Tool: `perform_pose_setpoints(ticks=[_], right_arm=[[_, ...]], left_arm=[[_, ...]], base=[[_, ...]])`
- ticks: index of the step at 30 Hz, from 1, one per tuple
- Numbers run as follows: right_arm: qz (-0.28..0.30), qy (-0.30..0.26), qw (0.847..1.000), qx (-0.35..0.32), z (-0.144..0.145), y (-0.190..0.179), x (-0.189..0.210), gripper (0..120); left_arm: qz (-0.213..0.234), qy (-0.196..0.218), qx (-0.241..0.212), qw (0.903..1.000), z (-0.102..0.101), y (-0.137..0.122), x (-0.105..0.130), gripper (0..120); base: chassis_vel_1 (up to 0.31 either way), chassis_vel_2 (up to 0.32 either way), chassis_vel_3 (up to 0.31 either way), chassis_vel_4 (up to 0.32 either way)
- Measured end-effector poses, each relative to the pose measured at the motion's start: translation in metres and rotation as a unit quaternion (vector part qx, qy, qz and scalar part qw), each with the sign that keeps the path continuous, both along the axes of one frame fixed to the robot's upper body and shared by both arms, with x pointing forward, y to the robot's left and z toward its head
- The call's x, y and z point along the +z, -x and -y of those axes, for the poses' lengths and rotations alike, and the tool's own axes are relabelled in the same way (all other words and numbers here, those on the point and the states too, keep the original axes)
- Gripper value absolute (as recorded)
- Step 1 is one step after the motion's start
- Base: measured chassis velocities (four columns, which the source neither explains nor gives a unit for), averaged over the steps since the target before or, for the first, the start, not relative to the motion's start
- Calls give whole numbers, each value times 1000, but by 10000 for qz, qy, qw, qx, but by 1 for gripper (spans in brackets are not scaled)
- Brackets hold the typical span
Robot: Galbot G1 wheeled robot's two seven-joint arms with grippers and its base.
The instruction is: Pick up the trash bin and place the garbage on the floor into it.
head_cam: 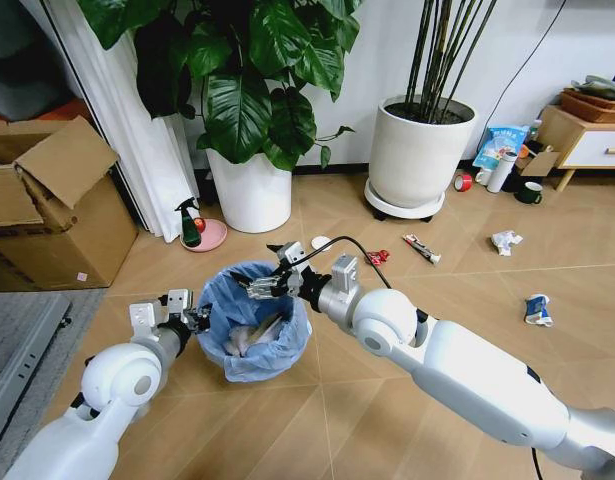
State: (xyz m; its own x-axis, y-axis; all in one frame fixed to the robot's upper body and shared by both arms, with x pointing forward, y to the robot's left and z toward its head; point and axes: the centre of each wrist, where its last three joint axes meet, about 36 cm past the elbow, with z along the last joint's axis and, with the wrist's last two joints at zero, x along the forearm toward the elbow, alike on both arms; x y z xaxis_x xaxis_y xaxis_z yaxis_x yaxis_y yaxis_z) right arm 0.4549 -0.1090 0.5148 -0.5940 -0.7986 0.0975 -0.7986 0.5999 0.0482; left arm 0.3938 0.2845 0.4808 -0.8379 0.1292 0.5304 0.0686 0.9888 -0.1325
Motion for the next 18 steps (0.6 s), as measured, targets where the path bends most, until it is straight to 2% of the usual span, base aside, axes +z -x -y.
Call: perform_pose_setpoints(ticks=[9,12,13,16,17,18], right_arm=[[-17,52,9964,-845,30,-1,15,100],[191,191,9878,-1537,66,-6,15,100],[191,191,9878,-1537,66,-6,15,100],[207,332,9766,-2114,100,-6,8,100],[207,332,9766,-2114,100,-6,8,100],[180,384,9720,-2311,112,-4,2,100]], left_arm=[[46,-179,196,9996,-9,7,-5,0],[67,-253,297,9992,-12,11,-7,0],[67,-253,297,9992,-12,11,-7,0],[128,-298,374,9988,-15,16,-5,0],[128,-298,374,9988,-15,16,-5,0],[150,-316,389,9986,-15,18,-4,0]], base=[[0,0,0,0],[0,0,0,0],[0,0,0,0],[0,0,0,0],[0,0,0,0],[0,0,0,0]])
